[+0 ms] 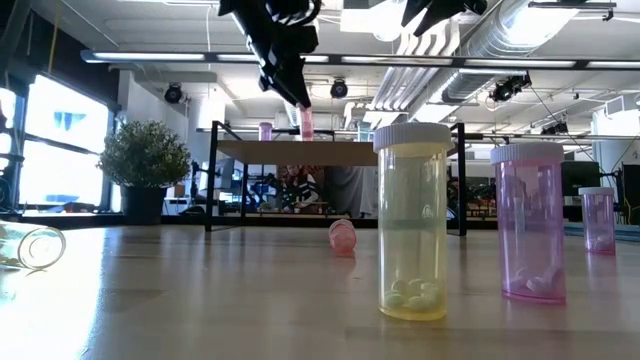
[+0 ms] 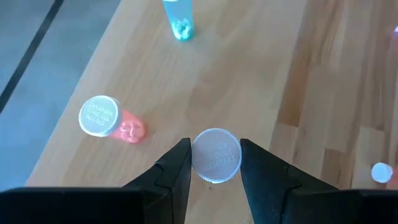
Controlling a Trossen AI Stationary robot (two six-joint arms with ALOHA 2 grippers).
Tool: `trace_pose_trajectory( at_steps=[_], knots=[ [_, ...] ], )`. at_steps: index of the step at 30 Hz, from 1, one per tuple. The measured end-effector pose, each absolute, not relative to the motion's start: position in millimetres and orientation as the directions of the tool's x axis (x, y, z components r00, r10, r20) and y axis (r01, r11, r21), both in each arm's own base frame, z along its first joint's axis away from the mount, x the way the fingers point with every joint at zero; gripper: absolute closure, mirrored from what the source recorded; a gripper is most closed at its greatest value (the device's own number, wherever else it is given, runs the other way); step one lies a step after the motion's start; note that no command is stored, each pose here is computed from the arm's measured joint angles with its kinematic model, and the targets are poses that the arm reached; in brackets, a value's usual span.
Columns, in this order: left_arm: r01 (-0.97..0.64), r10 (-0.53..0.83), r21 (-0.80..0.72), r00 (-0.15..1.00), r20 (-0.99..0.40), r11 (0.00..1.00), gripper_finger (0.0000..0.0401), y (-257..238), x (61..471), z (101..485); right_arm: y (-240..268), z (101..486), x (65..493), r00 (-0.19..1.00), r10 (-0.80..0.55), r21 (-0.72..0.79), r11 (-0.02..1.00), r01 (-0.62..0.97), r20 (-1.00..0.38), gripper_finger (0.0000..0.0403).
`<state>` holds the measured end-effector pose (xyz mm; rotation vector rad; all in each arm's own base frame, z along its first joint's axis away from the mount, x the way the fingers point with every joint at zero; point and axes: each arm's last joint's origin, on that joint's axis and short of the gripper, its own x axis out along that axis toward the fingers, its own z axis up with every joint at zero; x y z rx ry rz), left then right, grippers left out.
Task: Pick and place medicine bottles onto shelf by color
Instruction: Put the left orange bill bottle on the shelf aligned with the other orange pill bottle
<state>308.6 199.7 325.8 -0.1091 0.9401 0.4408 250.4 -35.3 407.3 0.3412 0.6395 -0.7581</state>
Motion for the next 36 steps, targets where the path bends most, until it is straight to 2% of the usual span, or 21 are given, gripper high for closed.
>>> trace_pose_trajectory(
  at_steps=[11, 28, 36],
  knots=[
    [-0.429, 0.33, 0.114, 0.474, -0.816, 0.896, 0.0288, 212, 307, 316, -35, 407, 250, 0.552, -0.528, 0.047, 0.694, 0.719, -0.646, 0.0244],
    [-0.424, 0.317, 0.097, 0.489, -0.813, 0.901, 0.0288, 214, 313, 311, -35, 407, 250, 0.552, -0.528, 0.045, 0.695, 0.717, -0.646, 0.0244],
    [-0.424, 0.314, 0.095, 0.483, -0.817, 0.901, 0.0254, 215, 314, 309, -35, 407, 250, 0.552, -0.527, 0.041, 0.698, 0.715, -0.646, 0.0244]
  ],
)
